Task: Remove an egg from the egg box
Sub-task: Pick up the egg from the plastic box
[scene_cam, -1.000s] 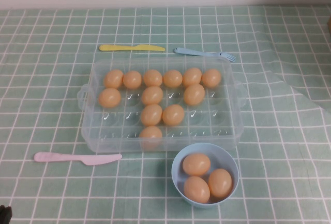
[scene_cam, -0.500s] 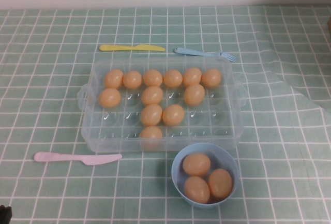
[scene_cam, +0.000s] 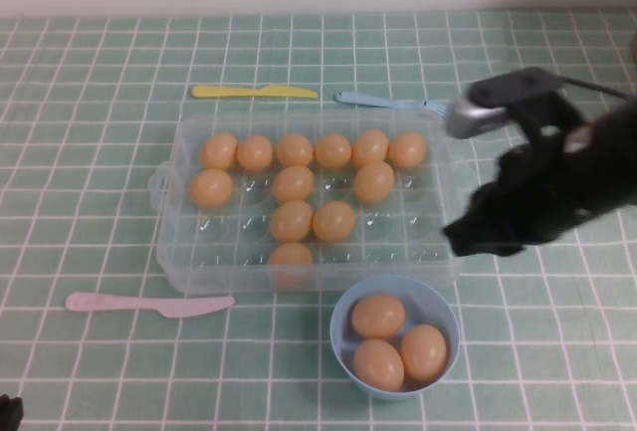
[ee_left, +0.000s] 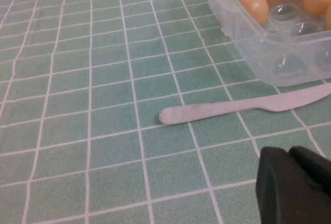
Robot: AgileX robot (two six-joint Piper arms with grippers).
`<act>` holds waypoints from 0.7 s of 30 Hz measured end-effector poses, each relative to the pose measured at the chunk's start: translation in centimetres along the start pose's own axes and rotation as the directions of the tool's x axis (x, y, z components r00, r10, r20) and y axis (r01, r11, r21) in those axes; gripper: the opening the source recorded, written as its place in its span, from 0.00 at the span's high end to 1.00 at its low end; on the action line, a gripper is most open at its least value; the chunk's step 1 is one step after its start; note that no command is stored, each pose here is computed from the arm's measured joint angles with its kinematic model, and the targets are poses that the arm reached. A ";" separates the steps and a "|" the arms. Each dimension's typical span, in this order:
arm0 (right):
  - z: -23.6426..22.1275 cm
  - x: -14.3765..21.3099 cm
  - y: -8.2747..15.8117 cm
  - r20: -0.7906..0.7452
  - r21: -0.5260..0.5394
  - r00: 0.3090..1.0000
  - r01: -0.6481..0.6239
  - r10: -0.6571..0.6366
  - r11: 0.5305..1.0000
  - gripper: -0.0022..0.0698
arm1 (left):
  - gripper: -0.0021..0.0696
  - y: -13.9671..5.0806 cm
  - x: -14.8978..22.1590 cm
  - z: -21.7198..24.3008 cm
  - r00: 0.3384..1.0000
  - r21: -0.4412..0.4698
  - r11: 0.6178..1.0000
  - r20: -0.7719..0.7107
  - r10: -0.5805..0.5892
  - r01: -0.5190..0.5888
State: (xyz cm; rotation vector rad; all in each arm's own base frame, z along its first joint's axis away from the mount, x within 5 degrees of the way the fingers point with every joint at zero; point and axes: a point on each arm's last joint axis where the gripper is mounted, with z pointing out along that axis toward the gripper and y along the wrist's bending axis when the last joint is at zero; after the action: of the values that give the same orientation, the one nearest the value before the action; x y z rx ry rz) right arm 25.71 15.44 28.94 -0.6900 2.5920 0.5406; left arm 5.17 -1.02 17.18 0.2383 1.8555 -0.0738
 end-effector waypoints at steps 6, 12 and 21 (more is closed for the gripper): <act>3.1 -4.1 1.5 -0.052 -0.027 0.995 0.079 -0.080 0.997 0.98 | 0.98 0.0 0.0 0.0 1.000 0.000 1.000 0.000 0.000 0.000; 5.2 -7.5 1.1 -0.038 -0.009 0.999 -0.021 0.021 1.000 0.81 | 0.98 0.0 0.0 0.0 1.000 0.000 1.000 0.000 0.000 0.000; 9.5 -10.9 -0.1 -0.030 0.028 0.942 -0.334 0.335 0.942 0.33 | 0.98 0.0 0.0 0.0 1.000 0.000 1.000 0.000 0.000 0.000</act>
State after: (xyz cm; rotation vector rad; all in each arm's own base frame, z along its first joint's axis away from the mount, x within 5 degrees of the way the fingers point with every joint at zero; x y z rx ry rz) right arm 37.08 23.85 26.04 -0.2490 2.7595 0.6027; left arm 5.17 -1.02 17.18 0.2383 1.8555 -0.0738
